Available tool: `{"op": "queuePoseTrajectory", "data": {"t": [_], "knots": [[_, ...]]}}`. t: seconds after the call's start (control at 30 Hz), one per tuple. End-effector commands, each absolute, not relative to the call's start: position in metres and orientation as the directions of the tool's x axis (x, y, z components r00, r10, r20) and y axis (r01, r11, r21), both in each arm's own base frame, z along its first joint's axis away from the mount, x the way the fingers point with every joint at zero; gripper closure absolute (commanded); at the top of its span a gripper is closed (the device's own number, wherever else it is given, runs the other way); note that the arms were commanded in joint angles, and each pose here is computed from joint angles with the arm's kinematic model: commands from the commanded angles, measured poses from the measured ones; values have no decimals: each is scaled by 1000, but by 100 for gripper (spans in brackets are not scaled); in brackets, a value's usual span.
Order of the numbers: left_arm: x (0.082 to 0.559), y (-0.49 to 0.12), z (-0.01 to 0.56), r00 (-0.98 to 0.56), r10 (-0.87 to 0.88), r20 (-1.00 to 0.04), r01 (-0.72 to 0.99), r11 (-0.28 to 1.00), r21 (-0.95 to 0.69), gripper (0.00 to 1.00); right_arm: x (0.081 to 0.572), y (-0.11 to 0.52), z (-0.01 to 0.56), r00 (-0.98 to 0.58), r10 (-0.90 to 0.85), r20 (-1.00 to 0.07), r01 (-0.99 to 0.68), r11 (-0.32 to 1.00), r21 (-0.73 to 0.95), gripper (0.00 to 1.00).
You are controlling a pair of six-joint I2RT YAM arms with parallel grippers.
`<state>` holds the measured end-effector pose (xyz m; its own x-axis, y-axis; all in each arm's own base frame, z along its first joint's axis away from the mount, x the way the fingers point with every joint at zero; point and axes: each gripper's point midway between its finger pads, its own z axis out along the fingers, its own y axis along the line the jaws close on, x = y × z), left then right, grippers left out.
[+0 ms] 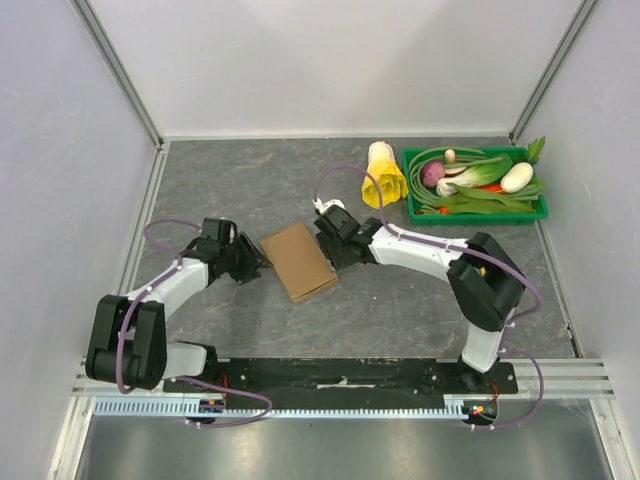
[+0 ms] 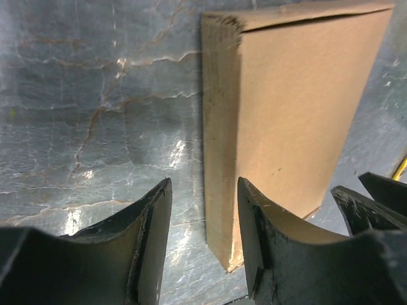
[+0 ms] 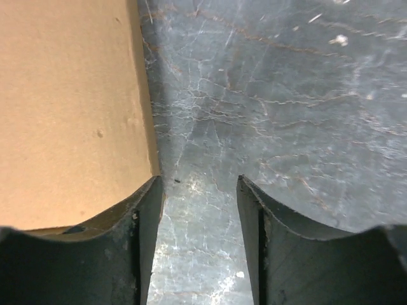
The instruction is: Unpack the express box
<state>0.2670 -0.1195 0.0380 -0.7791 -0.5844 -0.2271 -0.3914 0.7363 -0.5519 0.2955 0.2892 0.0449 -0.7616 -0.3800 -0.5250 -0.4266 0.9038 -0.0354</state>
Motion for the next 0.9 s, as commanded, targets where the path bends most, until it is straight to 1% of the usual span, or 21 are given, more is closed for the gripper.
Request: {"op": "queuePoseTrajectory", "data": {"t": [0.0,0.03,0.1,0.13,0.17,0.2,0.23,0.37,0.47,0.5,0.57,0.67,0.87], "knots": [[282,-111,60,-754,-572,-323,-349,766,-541,48,317,278,104,-712,-257,-653,-296,954,-52,40],[282,-109,62,-747,-574,-336,-348,768,-537,48,319,279,109,-706,-250,-663,-294,955,-46,36],[281,-109,64,-740,-578,-344,-344,765,-545,46,325,289,118,-687,-253,-681,-318,948,-32,32],[279,-112,63,-746,-573,-338,-331,760,-559,45,324,296,118,-688,-268,-674,-350,937,-15,27],[282,-114,67,-740,-574,-352,-310,754,-579,39,324,310,121,-676,-293,-676,-408,913,13,26],[282,-117,66,-741,-575,-347,-303,748,-591,36,325,320,114,-651,-360,-668,-488,873,6,24],[278,-123,64,-757,-568,-322,-293,736,-611,34,318,333,110,-649,-388,-654,-549,834,50,23],[276,-134,56,-780,-563,-273,-282,706,-650,33,314,353,86,-643,-457,-615,-631,771,86,23],[275,-135,51,-783,-567,-255,-293,698,-653,33,313,358,71,-655,-465,-595,-637,764,105,30],[276,-137,52,-785,-566,-253,-285,692,-664,33,312,358,69,-660,-463,-592,-634,766,108,36],[276,-139,51,-787,-566,-247,-284,688,-668,33,312,358,61,-674,-451,-586,-620,776,116,44],[277,-141,52,-788,-563,-249,-273,682,-678,33,310,353,53,-686,-437,-582,-602,790,118,52],[278,-146,50,-802,-549,-234,-257,672,-695,32,310,344,37,-713,-414,-566,-576,806,137,55]]}}
